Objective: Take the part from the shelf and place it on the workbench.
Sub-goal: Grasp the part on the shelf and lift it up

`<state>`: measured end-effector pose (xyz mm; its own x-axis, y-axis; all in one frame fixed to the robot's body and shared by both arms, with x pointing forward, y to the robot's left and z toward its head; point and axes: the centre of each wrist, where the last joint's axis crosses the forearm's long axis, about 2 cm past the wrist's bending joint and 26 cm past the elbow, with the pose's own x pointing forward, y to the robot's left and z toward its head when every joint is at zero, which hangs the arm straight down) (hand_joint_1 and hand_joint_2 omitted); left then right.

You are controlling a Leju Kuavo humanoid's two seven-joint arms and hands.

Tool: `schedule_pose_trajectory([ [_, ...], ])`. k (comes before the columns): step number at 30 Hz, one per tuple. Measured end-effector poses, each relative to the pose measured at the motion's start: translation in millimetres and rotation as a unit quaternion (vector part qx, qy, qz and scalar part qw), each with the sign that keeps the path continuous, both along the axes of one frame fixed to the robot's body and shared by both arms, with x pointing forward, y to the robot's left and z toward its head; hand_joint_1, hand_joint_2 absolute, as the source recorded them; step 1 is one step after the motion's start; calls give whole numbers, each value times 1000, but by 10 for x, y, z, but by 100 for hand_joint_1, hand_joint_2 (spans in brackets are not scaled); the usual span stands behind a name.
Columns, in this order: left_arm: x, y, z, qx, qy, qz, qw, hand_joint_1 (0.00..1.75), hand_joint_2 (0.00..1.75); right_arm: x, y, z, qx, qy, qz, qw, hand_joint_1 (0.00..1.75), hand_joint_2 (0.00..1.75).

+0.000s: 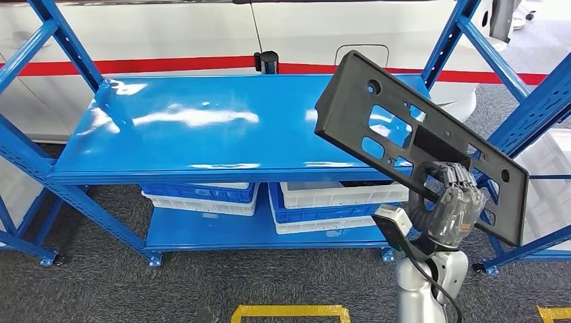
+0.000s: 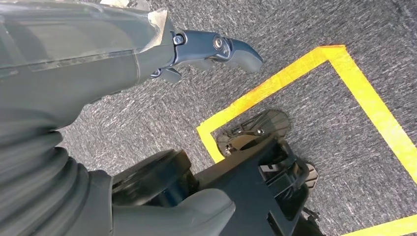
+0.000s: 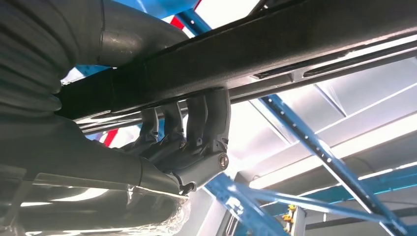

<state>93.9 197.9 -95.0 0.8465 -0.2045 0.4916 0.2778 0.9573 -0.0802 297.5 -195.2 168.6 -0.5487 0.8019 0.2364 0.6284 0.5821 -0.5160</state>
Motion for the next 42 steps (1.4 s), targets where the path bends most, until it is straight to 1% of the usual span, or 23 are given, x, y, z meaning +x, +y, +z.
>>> schedule_pose_trajectory([
  [5,-8,22,-6,-4,4,3,1000,0,175,-228,-71,-32,26,-10,-1,1000,175,175],
  [10,-38,47,-16,-6,6,13,1000,0,175,-469,-145,-147,48,3,-4,999,175,175],
  [17,-55,96,-28,-3,3,23,1000,0,175,-672,-173,-190,76,5,3,997,175,175],
  [23,-75,113,-35,-2,2,44,999,0,175,-746,-157,-225,97,14,9,995,175,175],
  [29,-76,162,-42,6,-3,67,998,0,175,-752,-122,-232,114,16,21,993,175,175],
  [42,-102,137,-43,2,0,78,997,0,175,-760,-129,-277,109,23,31,993,175,175],
])
